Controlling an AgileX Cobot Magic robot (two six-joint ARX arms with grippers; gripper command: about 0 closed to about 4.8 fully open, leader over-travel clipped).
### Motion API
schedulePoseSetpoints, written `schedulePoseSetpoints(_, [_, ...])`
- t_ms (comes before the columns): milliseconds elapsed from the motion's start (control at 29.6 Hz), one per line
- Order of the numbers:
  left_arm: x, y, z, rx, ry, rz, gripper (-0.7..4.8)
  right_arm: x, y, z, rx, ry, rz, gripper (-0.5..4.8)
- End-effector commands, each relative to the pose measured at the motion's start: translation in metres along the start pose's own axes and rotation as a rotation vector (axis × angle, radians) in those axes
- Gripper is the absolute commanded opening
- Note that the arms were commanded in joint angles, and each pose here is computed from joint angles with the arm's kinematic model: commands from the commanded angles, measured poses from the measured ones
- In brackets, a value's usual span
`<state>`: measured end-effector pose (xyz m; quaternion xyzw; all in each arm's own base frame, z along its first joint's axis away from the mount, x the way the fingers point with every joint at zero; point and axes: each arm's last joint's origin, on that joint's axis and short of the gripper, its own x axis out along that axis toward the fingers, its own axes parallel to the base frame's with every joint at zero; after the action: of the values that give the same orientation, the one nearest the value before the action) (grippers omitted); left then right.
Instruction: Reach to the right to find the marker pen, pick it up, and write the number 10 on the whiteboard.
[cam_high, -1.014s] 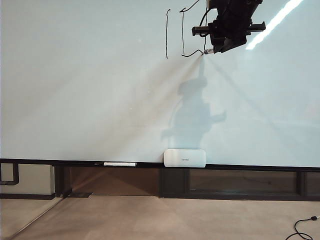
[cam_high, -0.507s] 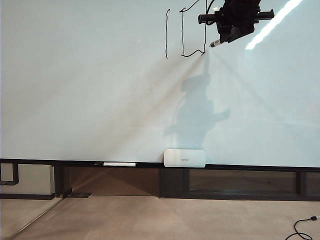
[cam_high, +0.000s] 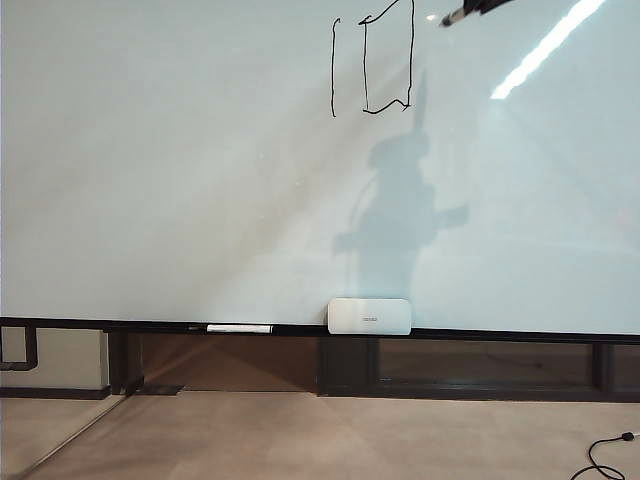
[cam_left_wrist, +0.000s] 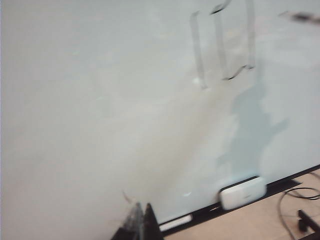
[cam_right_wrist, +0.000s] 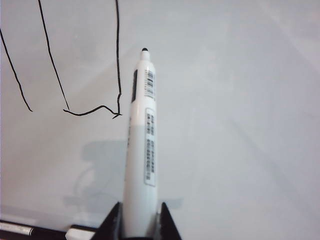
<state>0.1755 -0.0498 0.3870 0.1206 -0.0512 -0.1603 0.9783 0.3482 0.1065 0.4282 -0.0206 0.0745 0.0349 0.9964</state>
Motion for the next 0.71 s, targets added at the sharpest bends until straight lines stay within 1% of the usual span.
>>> schedulePoseSetpoints(34, [-0.01,0.001,0.0,-0.03,0.045,0.044,-0.06,-0.026,-0.007,0.015,0.006,-0.014,-0.003,-0.03])
schedulePoseSetpoints(135, [-0.019,0.0,-0.001,-0.049,0.087,0.052,-0.06,-0.049,-0.012,0.026,0.01,-0.033,-0.003,-0.03])
schedulePoseSetpoints(270, [-0.03,-0.001,-0.002,-0.092,0.12,0.047,-0.06,-0.081,-0.02,0.038,0.014,-0.045,-0.002,-0.03])
schedulePoseSetpoints(473, [-0.044,-0.001,-0.002,-0.135,0.143,0.071,-0.06,-0.125,-0.031,0.048,0.025,-0.057,-0.002,-0.03])
schedulePoseSetpoints(608, [-0.051,-0.001,-0.002,-0.141,0.157,0.069,-0.06,-0.151,-0.038,0.054,0.035,-0.081,-0.002,-0.03])
schedulePoseSetpoints(710, [-0.059,-0.001,-0.001,-0.176,0.152,0.088,-0.06,-0.168,-0.042,0.056,0.048,-0.087,0.0,-0.03])
